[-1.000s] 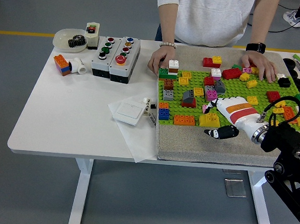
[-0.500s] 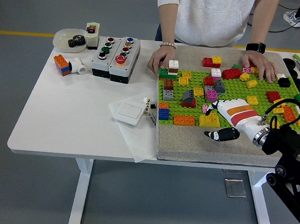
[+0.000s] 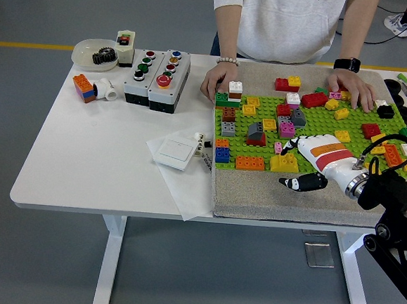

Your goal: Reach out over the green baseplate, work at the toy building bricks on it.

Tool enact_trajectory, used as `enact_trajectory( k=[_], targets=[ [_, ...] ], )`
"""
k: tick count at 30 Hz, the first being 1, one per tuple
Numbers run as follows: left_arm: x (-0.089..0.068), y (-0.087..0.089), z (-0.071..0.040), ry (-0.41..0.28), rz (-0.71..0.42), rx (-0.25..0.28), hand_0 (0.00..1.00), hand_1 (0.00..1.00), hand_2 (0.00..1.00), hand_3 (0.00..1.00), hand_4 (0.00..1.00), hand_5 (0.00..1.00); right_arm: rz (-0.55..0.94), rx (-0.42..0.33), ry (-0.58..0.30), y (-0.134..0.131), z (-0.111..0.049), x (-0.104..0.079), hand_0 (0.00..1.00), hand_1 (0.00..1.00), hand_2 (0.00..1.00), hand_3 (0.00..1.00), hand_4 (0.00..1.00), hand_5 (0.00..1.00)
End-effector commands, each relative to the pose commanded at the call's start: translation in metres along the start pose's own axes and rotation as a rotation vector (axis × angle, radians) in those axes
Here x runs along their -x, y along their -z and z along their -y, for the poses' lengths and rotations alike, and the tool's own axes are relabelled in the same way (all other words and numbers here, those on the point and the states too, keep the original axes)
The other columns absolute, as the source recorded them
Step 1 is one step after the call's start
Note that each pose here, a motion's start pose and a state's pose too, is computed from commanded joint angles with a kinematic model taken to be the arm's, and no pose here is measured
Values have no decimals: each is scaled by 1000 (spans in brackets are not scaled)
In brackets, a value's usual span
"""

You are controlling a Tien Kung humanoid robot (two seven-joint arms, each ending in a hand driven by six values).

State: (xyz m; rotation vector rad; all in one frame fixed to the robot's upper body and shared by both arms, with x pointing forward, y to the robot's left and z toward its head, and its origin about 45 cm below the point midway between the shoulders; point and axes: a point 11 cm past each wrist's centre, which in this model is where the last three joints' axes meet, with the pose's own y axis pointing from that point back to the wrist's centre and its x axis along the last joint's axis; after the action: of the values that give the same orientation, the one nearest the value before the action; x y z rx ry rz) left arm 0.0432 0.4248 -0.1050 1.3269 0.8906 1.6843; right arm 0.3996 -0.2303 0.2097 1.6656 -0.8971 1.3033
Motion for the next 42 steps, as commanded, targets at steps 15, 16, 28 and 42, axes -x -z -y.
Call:
enact_trajectory(
  k=[15,16,28,42],
  targets=[
    [0,0,0,0,-2,-1,866,877,878,744,740,643,14,-14,10,4,-2,-1,595,631,710,654,875,360],
    [0,0,0,-1,-2,-1,866,877,878,744,740,643,16,-16,12,5,-2,-1,595,631,710,654,875,360],
    [0,0,0,-1,-2,0,865,875,878,744,739,643,39,-23,25,9,0,3,595,633,707,646,878,360],
    [0,-1,0,0,3,2,865,875,878,744,738,641,50,0,42,2,9,10,596,632,702,645,883,368]
  ],
)
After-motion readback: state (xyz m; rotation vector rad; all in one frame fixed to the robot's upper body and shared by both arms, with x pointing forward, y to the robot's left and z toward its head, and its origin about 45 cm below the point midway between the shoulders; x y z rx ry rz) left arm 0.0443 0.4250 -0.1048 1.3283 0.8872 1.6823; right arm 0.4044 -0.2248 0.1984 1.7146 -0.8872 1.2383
